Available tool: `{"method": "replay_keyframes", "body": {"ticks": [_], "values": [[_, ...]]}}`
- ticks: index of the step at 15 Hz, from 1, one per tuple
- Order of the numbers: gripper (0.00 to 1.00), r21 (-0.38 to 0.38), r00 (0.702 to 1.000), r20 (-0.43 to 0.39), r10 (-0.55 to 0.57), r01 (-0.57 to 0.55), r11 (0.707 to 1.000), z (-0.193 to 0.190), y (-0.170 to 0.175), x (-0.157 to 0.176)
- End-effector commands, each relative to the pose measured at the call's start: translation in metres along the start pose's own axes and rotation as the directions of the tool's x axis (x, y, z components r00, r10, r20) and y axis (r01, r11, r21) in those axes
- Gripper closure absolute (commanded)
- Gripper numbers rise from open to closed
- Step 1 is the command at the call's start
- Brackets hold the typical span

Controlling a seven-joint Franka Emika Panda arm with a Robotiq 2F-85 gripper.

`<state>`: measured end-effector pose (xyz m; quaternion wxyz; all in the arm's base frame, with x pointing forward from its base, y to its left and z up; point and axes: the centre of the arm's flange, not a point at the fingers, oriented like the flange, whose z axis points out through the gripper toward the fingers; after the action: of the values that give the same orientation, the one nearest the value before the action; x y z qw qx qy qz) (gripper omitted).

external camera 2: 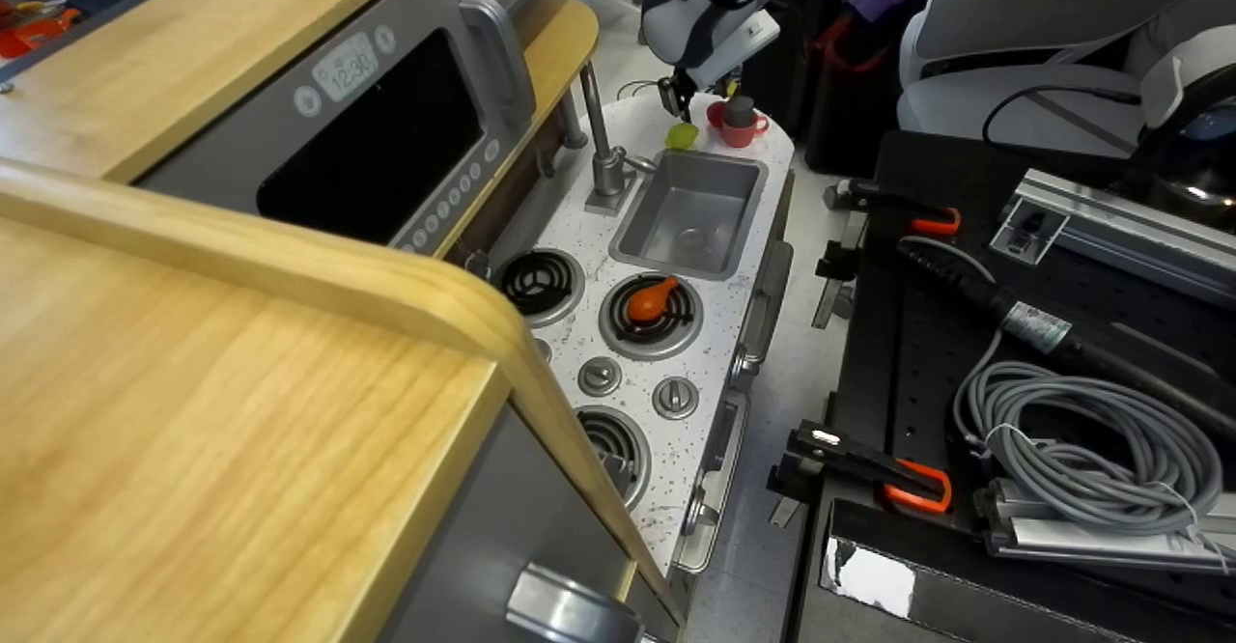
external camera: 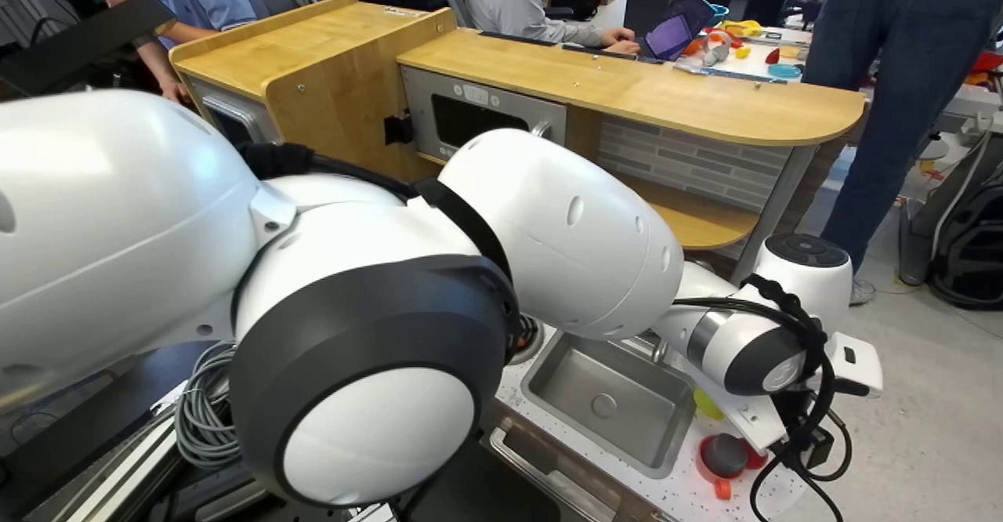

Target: Move the red object from inside the sink and place it outside of the sink at the right

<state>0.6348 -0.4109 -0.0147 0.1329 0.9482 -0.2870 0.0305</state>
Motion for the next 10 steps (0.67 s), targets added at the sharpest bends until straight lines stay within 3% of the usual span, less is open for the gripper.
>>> {"method": "replay_keyframes", "body": {"ticks": [1,10], "values": [[0.0,0.023,1.0,-0.002,0.001,-0.001,1.0,-0.007,0.003,0.019],[0.0,0.03,0.996,-0.032,-0.089,0.09,0.996,-0.083,0.02,-0.012]]}}
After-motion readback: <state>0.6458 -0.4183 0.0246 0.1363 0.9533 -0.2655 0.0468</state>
